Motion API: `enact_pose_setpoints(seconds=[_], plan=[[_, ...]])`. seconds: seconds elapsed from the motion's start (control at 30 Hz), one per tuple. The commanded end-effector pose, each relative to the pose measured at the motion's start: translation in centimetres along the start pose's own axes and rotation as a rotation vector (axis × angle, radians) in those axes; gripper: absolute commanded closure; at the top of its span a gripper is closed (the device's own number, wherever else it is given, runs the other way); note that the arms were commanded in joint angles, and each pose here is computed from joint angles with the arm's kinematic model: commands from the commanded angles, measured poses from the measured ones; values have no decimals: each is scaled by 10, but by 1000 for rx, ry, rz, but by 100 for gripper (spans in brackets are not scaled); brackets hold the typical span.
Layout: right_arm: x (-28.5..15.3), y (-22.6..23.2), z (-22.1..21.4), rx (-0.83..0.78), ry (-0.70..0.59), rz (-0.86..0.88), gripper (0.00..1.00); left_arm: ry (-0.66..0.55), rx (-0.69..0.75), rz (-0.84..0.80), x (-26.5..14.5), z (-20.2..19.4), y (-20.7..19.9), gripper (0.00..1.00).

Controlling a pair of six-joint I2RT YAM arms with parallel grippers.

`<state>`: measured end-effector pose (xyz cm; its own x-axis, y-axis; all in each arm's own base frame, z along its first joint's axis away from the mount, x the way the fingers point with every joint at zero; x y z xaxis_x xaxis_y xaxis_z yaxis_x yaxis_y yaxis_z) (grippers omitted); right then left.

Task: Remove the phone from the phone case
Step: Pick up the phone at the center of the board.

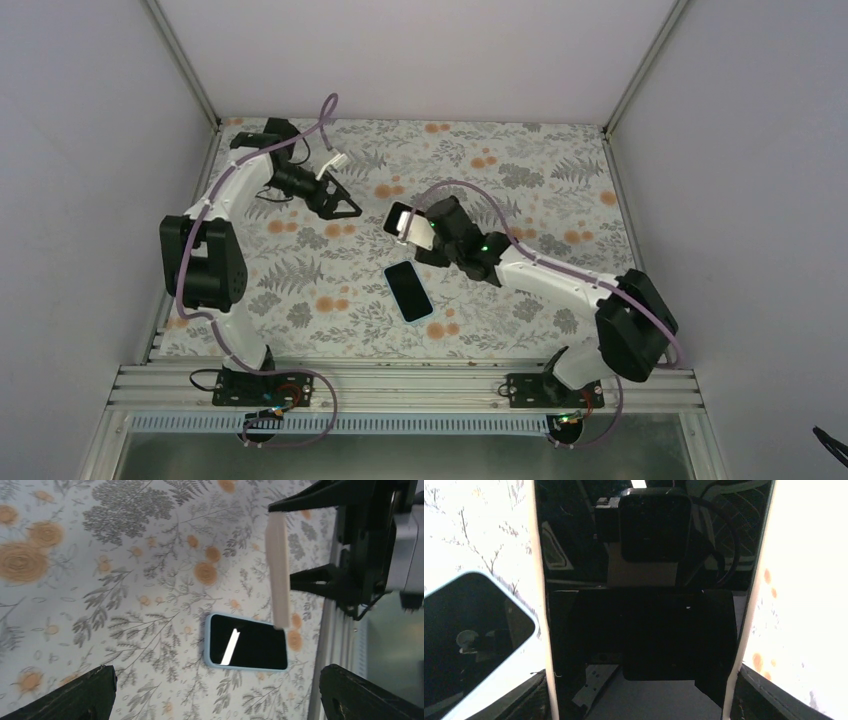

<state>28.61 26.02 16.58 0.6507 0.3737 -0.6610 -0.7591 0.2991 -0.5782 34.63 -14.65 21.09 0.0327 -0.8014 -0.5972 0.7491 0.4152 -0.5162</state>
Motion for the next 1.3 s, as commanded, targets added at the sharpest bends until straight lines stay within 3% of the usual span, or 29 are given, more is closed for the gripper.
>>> enact_pose_setpoints(seconds=[0.0,0.43,0.53,0.7,0.8,0.87,0.9,0.93,1.03,1.27], plan=[[-2,-29,54,-13,-122,-145,58,-27,-66,-94,2,14,-14,0],[12,-24,116,-66,-195,-176,56,-11,-132,-141,10,10,-21,2],[22,-19,117,-70,-186,-171,55,15,-141,-181,15,7,-27,23],[24,-20,120,-62,-187,-182,55,41,-152,-247,22,5,-38,77],[22,-20,120,-61,-186,-180,50,33,-127,-256,21,8,-44,97],[20,-16,116,-68,-181,-154,33,28,-107,-263,21,10,-49,98],[18,-13,115,-77,-183,-135,9,27,-95,-262,20,10,-51,98],[9,-13,112,-85,-193,-119,1,27,-88,-263,20,10,-52,98],[-12,-11,94,-84,-210,-13,0,42,-50,-238,19,6,-54,98],[-54,-49,36,124,-277,282,0,88,128,-122,3,-2,-70,98]])
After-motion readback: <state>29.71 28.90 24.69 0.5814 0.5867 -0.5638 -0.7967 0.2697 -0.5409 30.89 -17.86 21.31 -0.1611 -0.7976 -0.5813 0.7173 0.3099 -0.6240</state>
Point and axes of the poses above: each gripper's point midway between its finger pads, its own x axis out along the fingers, its own y axis along the line the jaws close on, z = x × y, the point moved 3 cm from there along -x, back along the fingers, and after that the axes turned 3 degrees about -x, right-handed, at the moved point
